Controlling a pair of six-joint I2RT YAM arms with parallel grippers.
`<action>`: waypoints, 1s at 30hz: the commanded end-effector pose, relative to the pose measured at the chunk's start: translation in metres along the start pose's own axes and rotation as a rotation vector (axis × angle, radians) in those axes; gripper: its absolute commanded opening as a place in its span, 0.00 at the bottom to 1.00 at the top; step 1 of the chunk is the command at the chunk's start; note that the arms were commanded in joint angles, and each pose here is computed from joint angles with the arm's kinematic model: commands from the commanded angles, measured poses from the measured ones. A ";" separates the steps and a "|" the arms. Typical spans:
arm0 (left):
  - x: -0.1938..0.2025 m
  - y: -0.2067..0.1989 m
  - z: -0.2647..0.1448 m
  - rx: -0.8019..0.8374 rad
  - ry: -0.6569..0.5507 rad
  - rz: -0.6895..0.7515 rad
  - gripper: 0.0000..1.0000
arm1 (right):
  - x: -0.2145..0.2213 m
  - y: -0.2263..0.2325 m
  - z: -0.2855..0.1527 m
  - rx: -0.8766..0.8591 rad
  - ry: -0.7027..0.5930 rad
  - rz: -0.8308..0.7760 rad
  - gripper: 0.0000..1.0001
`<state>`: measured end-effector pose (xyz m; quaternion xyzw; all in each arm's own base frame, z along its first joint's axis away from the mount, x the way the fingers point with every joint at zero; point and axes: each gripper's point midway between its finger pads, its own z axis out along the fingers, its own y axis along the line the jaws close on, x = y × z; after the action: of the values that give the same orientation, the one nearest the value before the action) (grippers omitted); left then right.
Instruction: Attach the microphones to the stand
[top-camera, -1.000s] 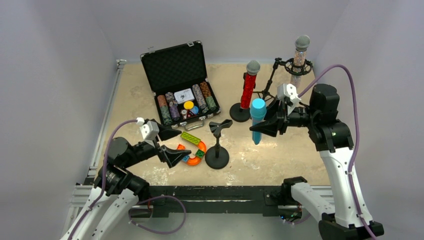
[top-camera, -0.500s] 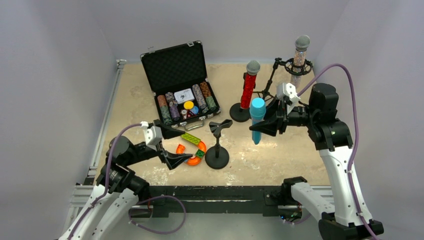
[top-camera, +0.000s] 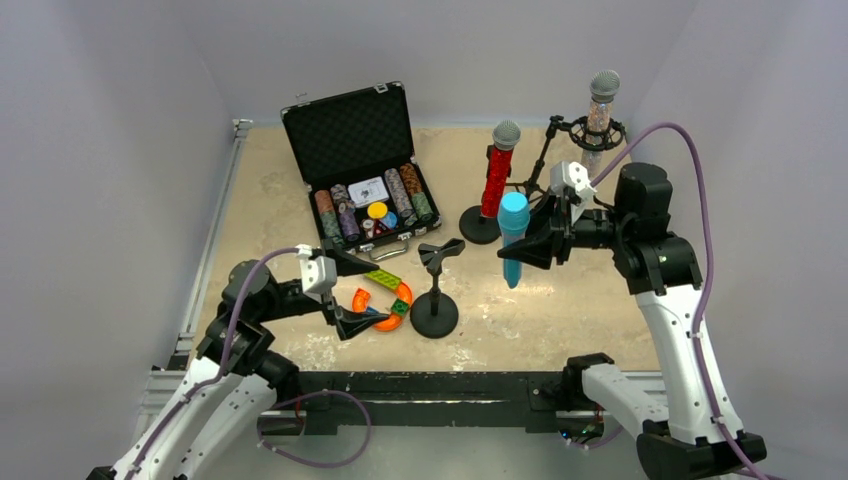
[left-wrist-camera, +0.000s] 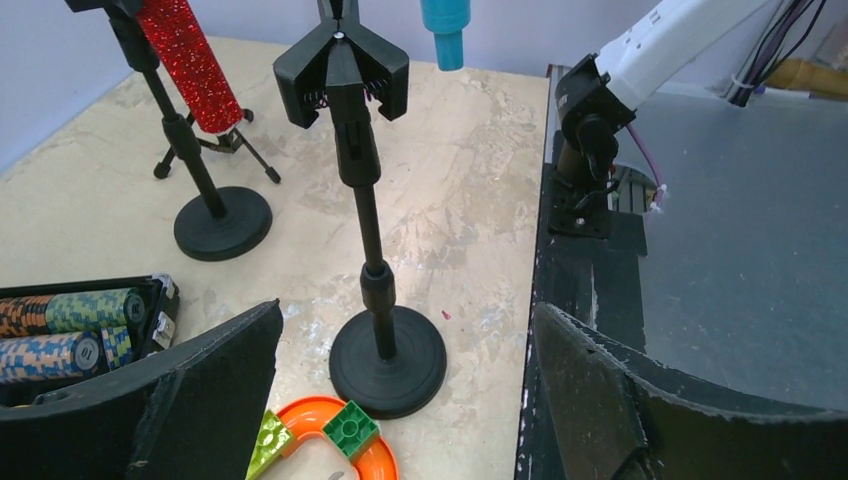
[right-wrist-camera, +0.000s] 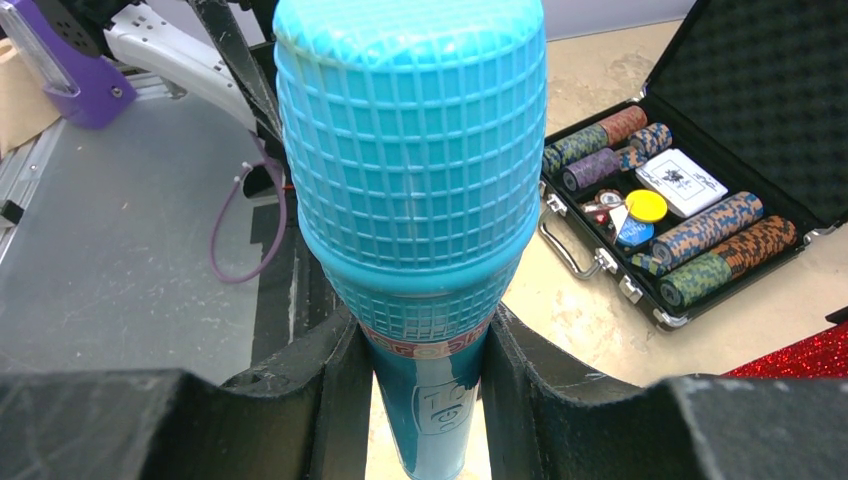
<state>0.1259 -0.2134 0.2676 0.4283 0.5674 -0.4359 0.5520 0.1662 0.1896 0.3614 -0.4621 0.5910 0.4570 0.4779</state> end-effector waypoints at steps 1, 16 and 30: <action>-0.016 -0.004 0.003 0.041 -0.007 0.112 0.99 | -0.019 0.009 -0.003 -0.026 -0.028 -0.058 0.00; -0.012 -0.005 0.013 0.052 0.043 0.148 0.99 | -0.019 0.006 -0.002 -0.027 -0.025 -0.057 0.00; -0.013 -0.008 0.025 0.077 0.051 0.146 0.98 | -0.019 0.007 -0.003 -0.028 -0.025 -0.058 0.00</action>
<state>0.1228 -0.2358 0.2556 0.4942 0.5621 -0.4106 0.5208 0.1664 0.1900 0.3655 -0.4649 0.5875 0.4581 0.4785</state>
